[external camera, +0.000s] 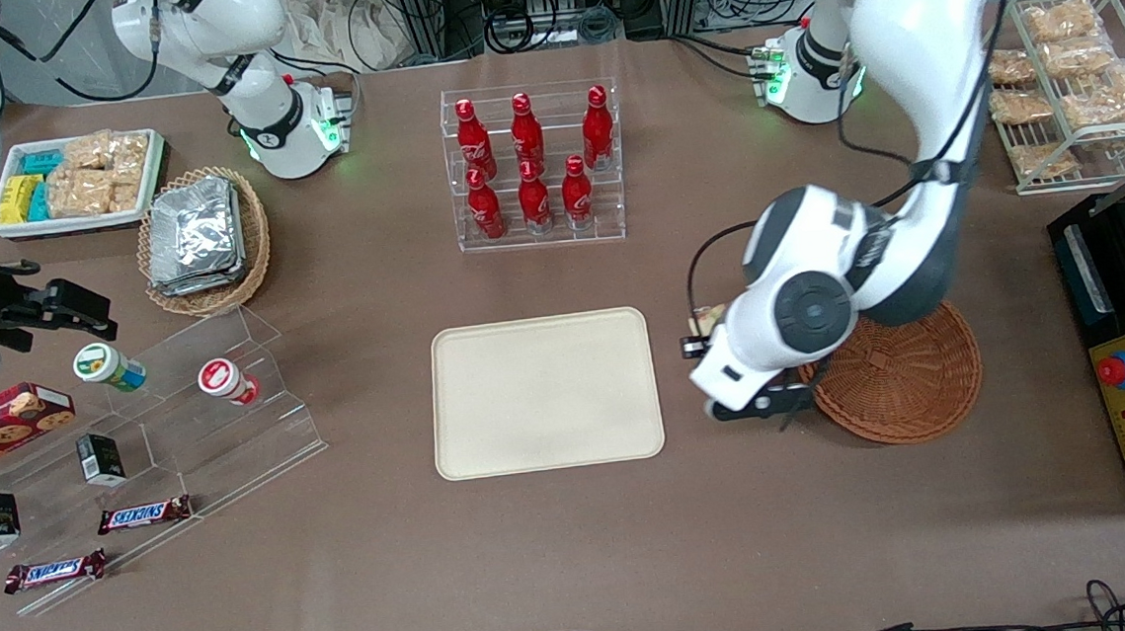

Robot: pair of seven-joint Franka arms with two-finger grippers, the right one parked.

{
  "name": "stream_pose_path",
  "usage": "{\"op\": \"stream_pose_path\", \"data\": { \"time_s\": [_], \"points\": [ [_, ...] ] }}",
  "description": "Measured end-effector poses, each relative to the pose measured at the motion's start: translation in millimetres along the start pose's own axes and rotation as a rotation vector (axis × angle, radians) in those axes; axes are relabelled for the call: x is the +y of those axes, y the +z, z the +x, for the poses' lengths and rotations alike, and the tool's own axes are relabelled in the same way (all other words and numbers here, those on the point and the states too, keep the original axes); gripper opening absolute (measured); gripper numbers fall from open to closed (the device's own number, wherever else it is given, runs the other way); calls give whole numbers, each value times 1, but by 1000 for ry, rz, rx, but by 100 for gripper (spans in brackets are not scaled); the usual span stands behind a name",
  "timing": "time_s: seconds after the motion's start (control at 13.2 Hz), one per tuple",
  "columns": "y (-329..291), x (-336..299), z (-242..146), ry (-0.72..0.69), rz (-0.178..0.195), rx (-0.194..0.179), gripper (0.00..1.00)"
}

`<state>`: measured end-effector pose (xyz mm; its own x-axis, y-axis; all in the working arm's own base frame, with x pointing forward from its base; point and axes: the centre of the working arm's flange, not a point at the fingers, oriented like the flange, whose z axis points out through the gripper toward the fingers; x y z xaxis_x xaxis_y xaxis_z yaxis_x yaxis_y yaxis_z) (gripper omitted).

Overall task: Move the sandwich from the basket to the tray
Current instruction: 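Carry the held sandwich with the left gripper over the cream tray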

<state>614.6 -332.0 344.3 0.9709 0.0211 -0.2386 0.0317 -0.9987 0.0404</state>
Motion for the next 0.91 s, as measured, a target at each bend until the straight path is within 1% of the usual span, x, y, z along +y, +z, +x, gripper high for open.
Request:
{"op": "stream_pose_path", "data": {
  "time_s": [0.23, 0.3, 0.45, 0.53, 0.68, 0.91],
  "points": [
    [60, 39, 14, 54, -35, 32, 20],
    [83, 48, 17, 65, -41, 35, 20],
    [118, 53, 21, 97, -37, 15, 20],
    [126, 52, 23, 119, -34, 6, 20],
    [130, 50, 26, 147, -33, 3, 20],
    [123, 61, 22, 160, -51, 10, 20]
  ]
}}
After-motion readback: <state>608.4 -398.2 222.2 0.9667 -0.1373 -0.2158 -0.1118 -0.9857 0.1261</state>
